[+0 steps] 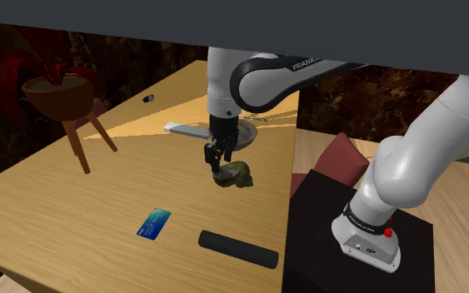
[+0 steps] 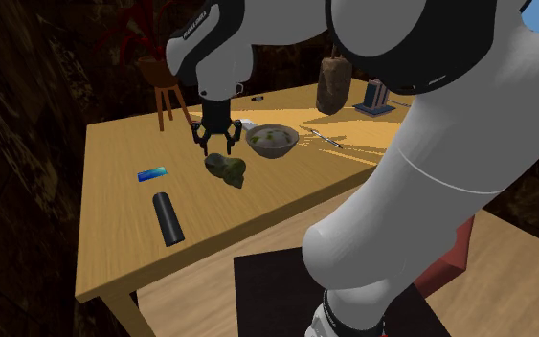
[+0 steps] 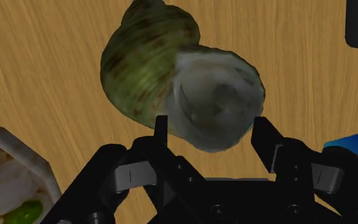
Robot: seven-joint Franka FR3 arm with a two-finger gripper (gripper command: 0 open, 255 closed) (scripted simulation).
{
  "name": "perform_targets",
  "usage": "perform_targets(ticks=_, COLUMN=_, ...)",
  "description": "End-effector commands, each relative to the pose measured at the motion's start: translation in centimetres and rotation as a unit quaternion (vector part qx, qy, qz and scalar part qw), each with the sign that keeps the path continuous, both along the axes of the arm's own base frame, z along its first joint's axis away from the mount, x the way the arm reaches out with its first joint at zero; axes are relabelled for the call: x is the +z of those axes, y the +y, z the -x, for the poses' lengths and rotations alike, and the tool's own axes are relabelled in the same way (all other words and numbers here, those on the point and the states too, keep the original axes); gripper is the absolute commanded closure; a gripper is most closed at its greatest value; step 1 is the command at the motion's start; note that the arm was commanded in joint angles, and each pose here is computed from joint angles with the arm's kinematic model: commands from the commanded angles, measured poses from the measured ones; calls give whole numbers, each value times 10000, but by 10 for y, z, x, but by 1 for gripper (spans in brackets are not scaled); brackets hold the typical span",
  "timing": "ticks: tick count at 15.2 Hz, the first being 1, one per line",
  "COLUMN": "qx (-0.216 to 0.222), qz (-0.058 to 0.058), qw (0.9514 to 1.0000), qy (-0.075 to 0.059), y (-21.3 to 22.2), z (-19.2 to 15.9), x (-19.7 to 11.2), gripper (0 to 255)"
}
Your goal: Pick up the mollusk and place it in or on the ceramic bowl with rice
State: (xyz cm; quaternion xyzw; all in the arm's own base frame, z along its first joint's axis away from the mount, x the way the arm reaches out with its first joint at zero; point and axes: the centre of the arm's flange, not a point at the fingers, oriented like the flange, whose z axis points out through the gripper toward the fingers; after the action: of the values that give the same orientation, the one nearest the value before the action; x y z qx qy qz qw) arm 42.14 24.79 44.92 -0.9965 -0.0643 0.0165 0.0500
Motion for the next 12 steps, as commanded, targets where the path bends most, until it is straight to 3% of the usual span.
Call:
perform_targets(ticks=1, qx=463, qz=750, qw=9958, qy=-250, y=37, z=17, x=6, gripper=0)
perform_targets(ticks=2, qx=757, qz=1210, qw=9890, qy=-397, y=62, z=30, x=7, gripper=0)
perform_targets(ticks=3, qx=1048, qz=1667, qw=9789, qy=-543, y=85, z=45, x=5, gripper=0)
perform_targets(ticks=4, qx=1285, qz=2038, qw=9683, qy=-662, y=104, z=58, x=1, gripper=0)
perform_targets(ticks=12, qx=1285, qz=2039, qw=9683, qy=-662, y=92, z=53, x=-37, gripper=0)
